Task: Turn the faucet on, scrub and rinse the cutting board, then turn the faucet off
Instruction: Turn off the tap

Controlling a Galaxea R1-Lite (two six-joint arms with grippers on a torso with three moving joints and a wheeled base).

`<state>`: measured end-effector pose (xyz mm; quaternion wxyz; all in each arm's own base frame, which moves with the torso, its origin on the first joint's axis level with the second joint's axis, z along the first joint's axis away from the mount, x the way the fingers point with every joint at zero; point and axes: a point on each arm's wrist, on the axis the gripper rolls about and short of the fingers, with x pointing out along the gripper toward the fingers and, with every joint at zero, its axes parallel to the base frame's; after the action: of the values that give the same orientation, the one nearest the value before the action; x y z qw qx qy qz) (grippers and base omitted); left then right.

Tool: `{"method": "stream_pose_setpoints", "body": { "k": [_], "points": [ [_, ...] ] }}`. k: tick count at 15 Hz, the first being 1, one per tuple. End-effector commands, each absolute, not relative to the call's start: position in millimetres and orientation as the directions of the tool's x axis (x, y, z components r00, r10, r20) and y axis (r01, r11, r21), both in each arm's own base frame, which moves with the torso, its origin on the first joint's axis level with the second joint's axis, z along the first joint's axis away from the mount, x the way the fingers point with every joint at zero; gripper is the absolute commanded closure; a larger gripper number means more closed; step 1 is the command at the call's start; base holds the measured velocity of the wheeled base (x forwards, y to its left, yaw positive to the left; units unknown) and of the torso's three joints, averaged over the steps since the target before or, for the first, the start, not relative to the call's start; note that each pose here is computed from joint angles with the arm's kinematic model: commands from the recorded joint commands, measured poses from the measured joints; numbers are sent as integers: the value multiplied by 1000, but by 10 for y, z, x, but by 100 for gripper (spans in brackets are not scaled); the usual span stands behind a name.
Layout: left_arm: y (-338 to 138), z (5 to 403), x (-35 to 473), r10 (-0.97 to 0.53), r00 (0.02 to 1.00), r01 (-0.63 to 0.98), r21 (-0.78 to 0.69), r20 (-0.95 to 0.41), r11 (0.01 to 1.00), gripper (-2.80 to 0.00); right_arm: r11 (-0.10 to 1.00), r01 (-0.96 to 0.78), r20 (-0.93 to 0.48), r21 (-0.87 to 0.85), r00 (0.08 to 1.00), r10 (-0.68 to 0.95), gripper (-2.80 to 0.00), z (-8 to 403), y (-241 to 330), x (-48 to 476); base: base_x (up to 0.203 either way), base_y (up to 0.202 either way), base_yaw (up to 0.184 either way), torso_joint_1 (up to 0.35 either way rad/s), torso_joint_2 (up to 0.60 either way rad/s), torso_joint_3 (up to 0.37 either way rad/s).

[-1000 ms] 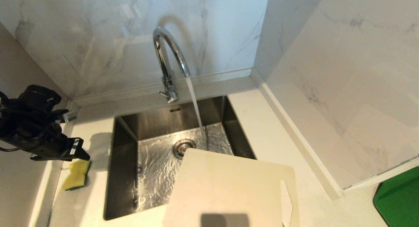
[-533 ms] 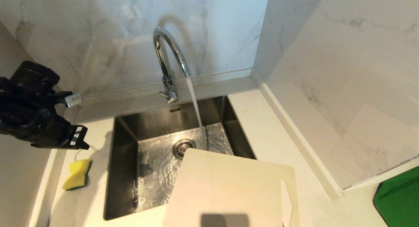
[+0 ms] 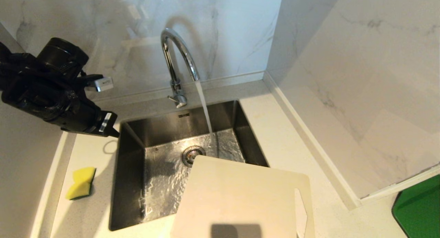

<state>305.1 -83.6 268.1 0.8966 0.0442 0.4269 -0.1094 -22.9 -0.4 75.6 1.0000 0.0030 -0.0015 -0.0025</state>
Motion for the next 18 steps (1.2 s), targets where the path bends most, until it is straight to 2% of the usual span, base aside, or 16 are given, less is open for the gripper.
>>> {"method": "stream_pose_setpoints", "body": {
  "k": [1,7,18],
  "points": [
    [-988,2616,3295,-168,597,255,-13,-785,967,0,1000,4,2,6,1000,-4,0,752,-5,-228,0,0,0,0,0,0],
    [-1337,2404,3679,-202,595,307,-11,-778,951,0,1000,4,2,6,1000,-4,0,752,-5,-228,0,0,0,0,0,0],
    [-1511,2302,4088,-247,766,300,-11,-594,954,0,1000,5,2,6,1000,-5,0,752,-5,-228,0,0,0,0,0,0]
  ]
}}
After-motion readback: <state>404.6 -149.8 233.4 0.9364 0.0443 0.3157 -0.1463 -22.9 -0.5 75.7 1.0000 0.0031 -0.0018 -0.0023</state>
